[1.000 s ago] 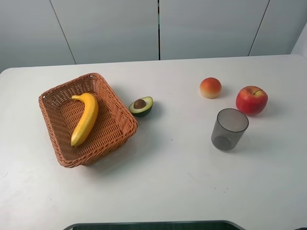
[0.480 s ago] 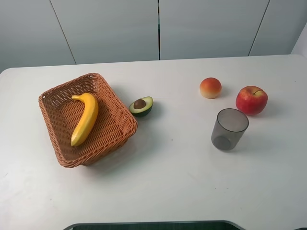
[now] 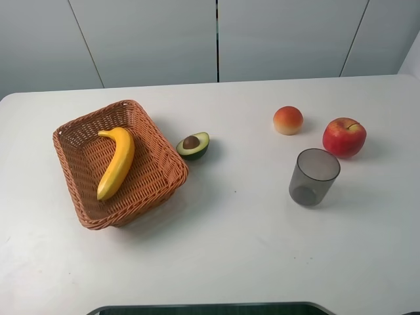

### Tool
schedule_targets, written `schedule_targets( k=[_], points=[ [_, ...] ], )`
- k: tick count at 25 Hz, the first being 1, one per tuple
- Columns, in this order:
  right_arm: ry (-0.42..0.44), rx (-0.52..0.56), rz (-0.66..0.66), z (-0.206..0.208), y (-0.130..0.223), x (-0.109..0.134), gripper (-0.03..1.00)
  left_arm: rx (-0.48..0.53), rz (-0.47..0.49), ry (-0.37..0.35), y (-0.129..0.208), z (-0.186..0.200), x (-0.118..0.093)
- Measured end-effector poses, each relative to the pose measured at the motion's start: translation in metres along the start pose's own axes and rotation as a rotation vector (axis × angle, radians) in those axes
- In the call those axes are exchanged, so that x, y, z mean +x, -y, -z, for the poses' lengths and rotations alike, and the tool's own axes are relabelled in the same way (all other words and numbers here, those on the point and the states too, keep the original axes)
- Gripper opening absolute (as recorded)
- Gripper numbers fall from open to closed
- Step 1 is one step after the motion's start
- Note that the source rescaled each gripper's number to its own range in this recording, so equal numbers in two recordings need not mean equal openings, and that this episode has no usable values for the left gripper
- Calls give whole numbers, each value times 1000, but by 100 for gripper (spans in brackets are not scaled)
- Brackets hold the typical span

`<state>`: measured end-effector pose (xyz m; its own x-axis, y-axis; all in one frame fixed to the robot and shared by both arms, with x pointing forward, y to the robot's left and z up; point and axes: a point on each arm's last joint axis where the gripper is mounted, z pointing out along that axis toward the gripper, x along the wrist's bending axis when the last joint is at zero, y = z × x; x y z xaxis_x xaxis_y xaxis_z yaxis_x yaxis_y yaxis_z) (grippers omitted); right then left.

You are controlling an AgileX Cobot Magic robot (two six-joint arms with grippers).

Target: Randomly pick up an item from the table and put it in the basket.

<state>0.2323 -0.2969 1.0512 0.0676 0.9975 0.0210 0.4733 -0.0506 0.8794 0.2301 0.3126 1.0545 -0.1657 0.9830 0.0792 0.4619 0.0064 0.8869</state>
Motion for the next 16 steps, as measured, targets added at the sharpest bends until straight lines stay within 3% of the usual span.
schedule_targets(
  k=[16],
  points=[
    [0, 0, 0, 0, 0, 0, 100, 0, 0, 0, 0, 0, 0]
  ],
)
